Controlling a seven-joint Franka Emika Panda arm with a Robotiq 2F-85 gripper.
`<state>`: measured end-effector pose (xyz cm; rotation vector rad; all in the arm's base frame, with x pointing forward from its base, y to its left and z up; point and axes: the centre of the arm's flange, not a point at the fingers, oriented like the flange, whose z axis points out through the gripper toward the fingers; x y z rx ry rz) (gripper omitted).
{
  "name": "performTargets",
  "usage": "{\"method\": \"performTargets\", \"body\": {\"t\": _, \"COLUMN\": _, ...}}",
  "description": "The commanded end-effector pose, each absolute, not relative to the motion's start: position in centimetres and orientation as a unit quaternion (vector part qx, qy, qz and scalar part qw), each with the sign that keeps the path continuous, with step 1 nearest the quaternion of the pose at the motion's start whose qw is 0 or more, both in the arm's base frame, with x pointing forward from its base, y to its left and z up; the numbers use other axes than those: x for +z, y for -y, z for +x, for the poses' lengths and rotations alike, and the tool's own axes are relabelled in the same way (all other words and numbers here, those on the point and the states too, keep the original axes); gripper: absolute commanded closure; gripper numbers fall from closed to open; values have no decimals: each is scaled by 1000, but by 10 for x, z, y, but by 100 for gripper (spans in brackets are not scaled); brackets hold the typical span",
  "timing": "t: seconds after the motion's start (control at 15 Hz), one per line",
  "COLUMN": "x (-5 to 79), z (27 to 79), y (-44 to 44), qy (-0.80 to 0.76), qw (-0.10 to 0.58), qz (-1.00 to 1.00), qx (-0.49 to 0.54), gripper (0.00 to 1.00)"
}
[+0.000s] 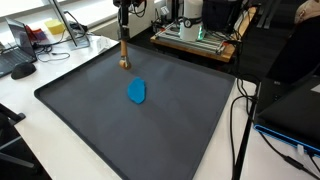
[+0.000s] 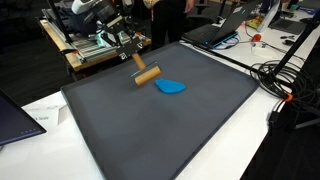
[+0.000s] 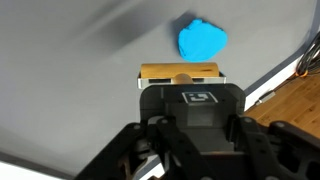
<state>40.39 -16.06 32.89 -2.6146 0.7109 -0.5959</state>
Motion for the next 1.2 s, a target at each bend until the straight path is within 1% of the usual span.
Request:
{"method": "performTargets", "body": {"t": 0.0, "x": 354, "z": 371, "y": 113, "qy": -243, "qw": 163, "qz": -916, "qx": -273, "gripper": 78}}
{"method": "performTargets", "body": {"t": 0.2, "x": 361, "z": 363, "y": 75, "qy": -227, "qw": 133, "qz": -915, "qx": -306, "gripper": 78}}
{"method": "performTargets", "body": {"t": 0.4, "x": 370, "z": 371, "y": 34, "qy": -217, "qw": 94, "qz": -912, "qx": -335, "gripper": 78}}
{"method": "performTargets", "body": {"t": 0.47, "x": 364, "z": 391, "y": 63, "qy": -211, "qw": 113, "qz": -919, "qx": -312, "gripper": 53}}
{"method": "performTargets", "body": {"t": 0.6, "x": 366, "z": 393, "y": 42, "qy": -205, "qw": 101, "qz": -918, "qx": -325, "gripper": 53}}
{"method": "performTargets", "body": {"t": 0.8, "x": 365, "z": 393, "y": 41, "qy": -207, "qw": 100, "qz": -918, "qx": -325, "gripper": 53}}
{"method": "performTargets", "body": {"t": 0.87, "x": 365, "z": 393, "y": 42, "qy": -208, "qw": 99, "qz": -917, "qx": -325, "gripper": 78}}
{"method": "performTargets", "body": {"t": 0.93, "x": 367, "z": 393, "y": 38, "qy": -202, "qw": 100, "qz": -918, "qx": -327, "gripper": 78}}
{"method": "performTargets", "body": {"t": 1.13, "x": 373, "z": 390, "y": 19, "qy": -181, "qw": 60, "qz": -919, "qx": -346, "gripper": 78}}
